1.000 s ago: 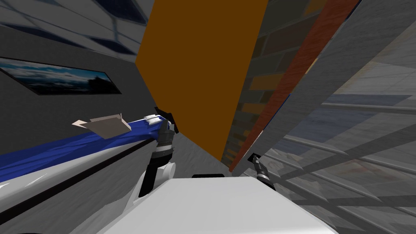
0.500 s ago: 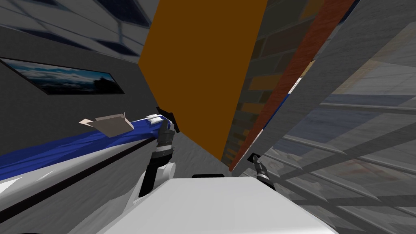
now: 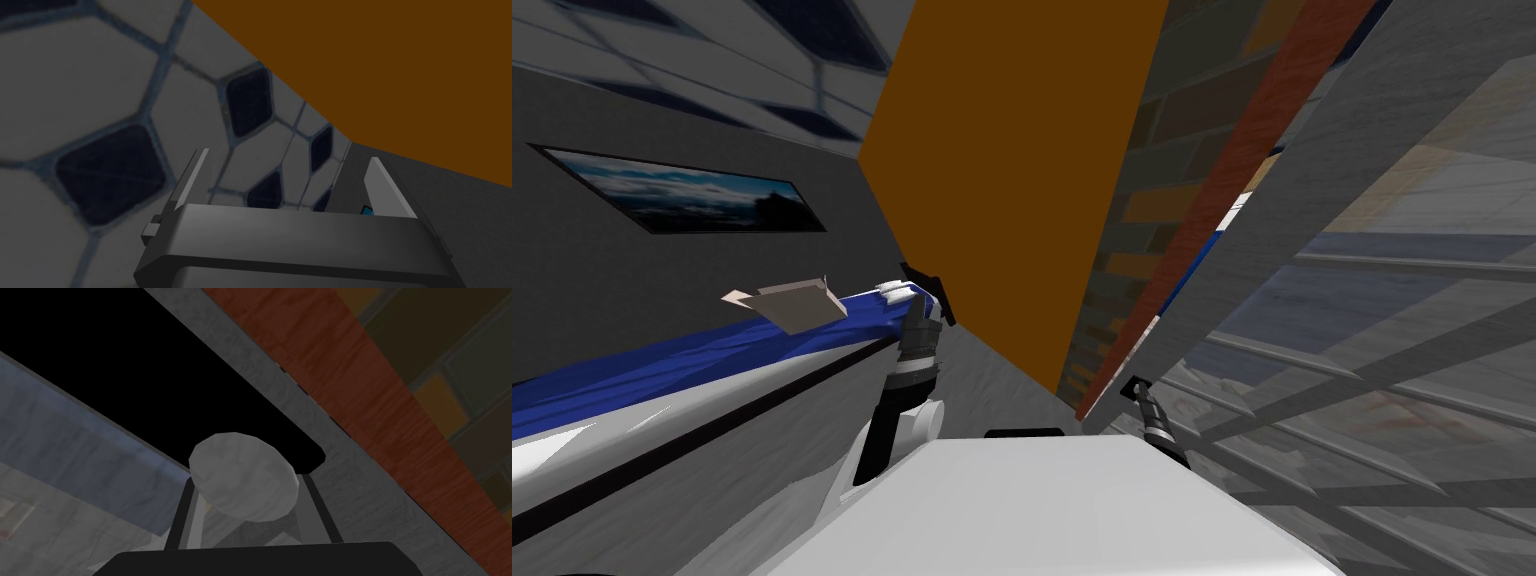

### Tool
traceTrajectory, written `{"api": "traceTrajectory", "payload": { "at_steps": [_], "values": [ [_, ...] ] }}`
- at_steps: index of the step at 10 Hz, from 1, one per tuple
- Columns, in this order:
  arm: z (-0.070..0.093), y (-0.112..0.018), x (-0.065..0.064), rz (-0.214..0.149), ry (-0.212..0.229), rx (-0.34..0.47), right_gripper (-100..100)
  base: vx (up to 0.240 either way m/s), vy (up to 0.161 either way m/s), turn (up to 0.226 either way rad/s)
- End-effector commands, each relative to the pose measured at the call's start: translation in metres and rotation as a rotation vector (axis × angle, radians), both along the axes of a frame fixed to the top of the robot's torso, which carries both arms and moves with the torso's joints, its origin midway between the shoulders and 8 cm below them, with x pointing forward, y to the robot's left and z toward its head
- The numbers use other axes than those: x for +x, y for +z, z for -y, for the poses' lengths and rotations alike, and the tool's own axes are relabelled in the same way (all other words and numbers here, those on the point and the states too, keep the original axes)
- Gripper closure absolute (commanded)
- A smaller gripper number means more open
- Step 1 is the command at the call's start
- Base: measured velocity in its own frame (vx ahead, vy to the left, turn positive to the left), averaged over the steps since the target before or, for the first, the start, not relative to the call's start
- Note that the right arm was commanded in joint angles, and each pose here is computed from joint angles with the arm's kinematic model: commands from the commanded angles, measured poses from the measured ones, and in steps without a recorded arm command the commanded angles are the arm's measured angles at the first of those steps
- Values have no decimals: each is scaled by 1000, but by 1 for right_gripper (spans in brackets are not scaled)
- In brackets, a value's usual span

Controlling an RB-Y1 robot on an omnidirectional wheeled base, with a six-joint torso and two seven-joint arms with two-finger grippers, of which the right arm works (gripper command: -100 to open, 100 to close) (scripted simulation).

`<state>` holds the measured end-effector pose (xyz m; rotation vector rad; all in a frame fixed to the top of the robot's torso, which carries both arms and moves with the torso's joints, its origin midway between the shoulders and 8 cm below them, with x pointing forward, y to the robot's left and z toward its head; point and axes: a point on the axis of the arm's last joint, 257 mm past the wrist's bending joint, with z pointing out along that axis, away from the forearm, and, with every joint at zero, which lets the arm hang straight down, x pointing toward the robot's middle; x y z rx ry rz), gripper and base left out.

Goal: Pull the door open

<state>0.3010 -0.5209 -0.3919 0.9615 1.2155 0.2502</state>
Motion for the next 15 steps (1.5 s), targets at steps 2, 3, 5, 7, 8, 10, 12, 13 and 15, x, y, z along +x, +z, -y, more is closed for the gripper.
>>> {"api": "traceTrajectory", "payload": {
  "at_steps": [2,3,5,7,8,10,12,13,15],
  "values": [
    [-3,-3,1,24,3,57,100,-26,-2,29],
    [-3,-3,1,46,2,95,100,-28,-3,26],
    [-3,-3,1,70,2,137,100,-28,-6,27],
    [-3,-3,2,94,2,177,100,-40,-3,35],
    [-3,-3,2,113,1,211,100,-32,-3,19],
    [-3,-2,2,139,1,254,100,-28,-3,26],
    [-2,-2,3,164,0,298,100,-29,-4,30],
    [-2,-2,3,180,0,324,100,-52,-2,49],
    [-2,-2,3,209,-1,374,100,-36,-2,26]
  ]
}}
